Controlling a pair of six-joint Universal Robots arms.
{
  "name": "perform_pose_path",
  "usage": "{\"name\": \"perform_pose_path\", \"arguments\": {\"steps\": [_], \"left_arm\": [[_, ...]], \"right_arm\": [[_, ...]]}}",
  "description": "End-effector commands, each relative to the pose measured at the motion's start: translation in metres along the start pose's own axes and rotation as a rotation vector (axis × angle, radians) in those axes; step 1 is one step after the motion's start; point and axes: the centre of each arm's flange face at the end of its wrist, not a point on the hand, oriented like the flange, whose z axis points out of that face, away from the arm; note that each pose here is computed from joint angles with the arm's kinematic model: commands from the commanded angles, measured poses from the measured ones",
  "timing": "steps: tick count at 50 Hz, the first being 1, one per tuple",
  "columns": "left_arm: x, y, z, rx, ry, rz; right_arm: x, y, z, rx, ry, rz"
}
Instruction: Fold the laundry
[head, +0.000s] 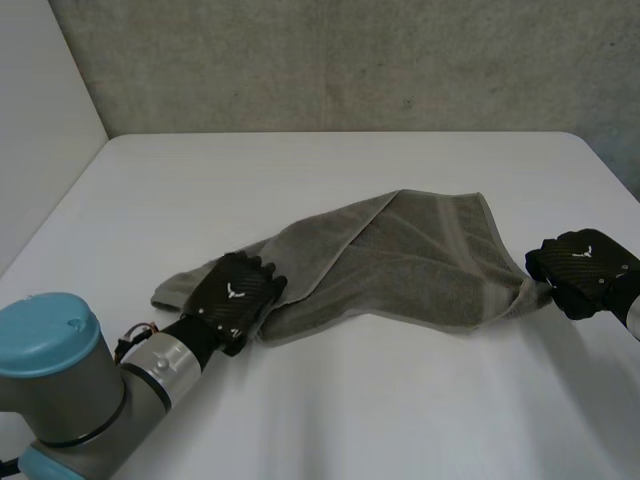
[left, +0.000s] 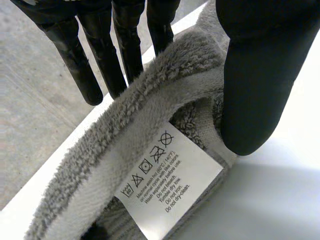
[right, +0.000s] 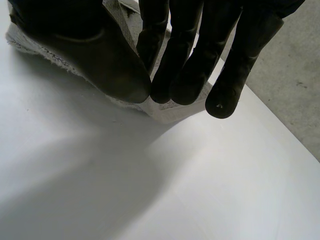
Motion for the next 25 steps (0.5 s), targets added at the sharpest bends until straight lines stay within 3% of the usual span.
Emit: {"name": "perform_pose_path", "arguments": {"steps": [1, 11, 25], "left_arm": [[-0.007, -0.009, 0.003, 0.024, -0.017, -0.035], [-0.024, -0.026, 0.004, 0.081, -0.058, -0.143], [-0.037, -0.029, 0.007, 0.078, -0.081, -0.159]], "right_arm": [[-0.001, 0.002, 0.002, -0.006, -0.004, 0.003], [-0.001, 0.005, 0.004, -0.013, -0.009, 0.007], [-0.002, 0.008, 0.006, -0.02, -0.016, 0.013]]}}
